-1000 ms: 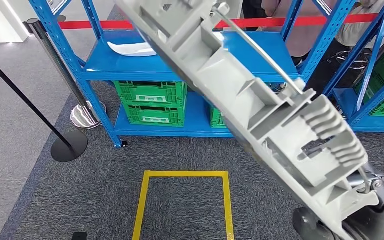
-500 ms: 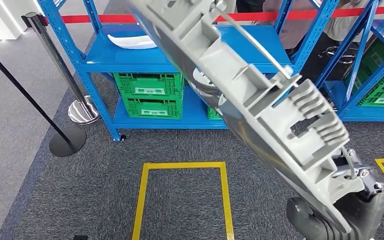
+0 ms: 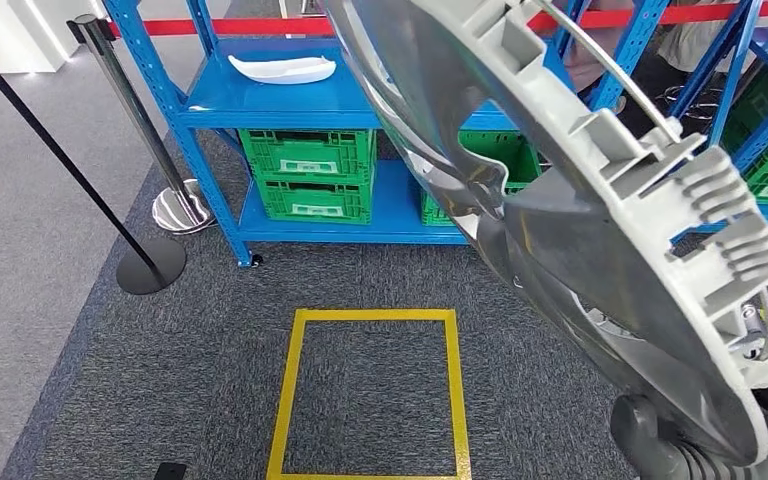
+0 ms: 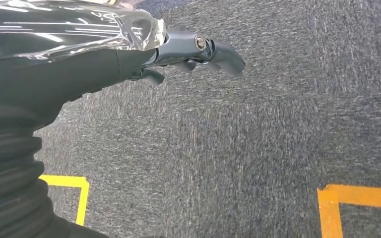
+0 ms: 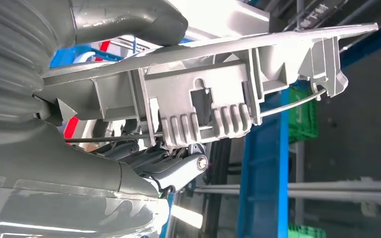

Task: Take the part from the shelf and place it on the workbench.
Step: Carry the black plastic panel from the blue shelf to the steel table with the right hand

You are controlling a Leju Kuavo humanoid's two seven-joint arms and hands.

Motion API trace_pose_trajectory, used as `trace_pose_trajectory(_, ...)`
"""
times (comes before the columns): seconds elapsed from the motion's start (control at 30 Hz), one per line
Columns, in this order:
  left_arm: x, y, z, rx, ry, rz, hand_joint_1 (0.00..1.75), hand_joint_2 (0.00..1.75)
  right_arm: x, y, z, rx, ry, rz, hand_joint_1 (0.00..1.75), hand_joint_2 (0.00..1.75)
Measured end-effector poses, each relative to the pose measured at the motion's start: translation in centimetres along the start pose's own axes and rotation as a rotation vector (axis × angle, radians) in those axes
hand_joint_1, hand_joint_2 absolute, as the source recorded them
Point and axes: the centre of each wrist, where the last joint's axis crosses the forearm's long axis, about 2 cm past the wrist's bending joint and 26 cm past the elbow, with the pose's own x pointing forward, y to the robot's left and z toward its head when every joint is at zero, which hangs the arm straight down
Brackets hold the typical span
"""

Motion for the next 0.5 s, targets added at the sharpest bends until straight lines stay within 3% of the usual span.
trace_pose_trajectory(0.5, 0.81, -0.25, -0.22, 0.000, -0.036, 0.018, 0.00, 1.75, -0.01, -0.12, -0.22, -0.018, 0.008, -0.019, 1.75, 1.75)
